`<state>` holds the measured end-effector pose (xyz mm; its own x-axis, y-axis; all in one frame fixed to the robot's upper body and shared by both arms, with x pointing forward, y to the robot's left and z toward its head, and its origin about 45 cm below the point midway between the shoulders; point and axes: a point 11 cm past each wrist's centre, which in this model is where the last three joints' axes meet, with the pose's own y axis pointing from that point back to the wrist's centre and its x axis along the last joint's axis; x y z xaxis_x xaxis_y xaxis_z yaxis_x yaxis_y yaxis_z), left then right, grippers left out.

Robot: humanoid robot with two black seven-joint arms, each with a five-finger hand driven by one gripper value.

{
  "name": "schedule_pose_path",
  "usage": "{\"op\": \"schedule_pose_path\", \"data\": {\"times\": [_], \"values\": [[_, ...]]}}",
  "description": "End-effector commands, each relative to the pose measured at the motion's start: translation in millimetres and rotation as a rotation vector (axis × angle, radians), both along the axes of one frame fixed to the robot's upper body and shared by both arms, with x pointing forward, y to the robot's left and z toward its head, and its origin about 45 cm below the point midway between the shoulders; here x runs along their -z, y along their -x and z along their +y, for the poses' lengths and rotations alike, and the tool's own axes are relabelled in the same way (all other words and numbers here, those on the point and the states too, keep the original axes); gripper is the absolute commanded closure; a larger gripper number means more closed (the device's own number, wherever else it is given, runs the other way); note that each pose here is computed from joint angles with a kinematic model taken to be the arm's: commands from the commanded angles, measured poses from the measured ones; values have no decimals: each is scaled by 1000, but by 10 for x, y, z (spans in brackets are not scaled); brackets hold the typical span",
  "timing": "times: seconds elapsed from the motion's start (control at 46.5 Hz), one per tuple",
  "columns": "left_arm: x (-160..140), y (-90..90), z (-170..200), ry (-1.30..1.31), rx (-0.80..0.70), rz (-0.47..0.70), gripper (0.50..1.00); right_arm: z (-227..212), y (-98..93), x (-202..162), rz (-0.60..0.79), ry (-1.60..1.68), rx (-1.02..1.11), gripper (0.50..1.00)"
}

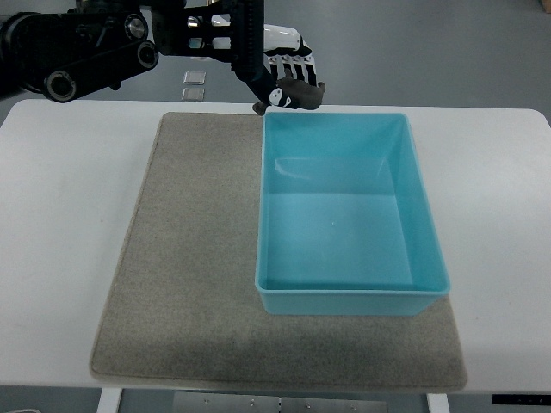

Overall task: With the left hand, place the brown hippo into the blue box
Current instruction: 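Lower the hippo into the blue box and open the left hand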

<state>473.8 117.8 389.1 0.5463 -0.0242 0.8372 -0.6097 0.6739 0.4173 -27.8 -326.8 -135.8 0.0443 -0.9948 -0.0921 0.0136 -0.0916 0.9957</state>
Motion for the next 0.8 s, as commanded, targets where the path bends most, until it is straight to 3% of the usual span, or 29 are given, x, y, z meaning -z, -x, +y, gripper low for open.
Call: {"op": "schedule_pose_path", "data": {"times": [0.0, 0.387, 0.774], "values": [[-27, 99, -156, -16, 55, -10, 1000, 0, 1, 0, 1, 0, 0, 564], [212, 306, -560, -73, 172, 0, 1000, 0, -1, 0, 0, 0, 0, 564], [832, 447, -740, -101, 215, -12, 1000, 0, 1, 0, 1, 0, 0, 564]]}}
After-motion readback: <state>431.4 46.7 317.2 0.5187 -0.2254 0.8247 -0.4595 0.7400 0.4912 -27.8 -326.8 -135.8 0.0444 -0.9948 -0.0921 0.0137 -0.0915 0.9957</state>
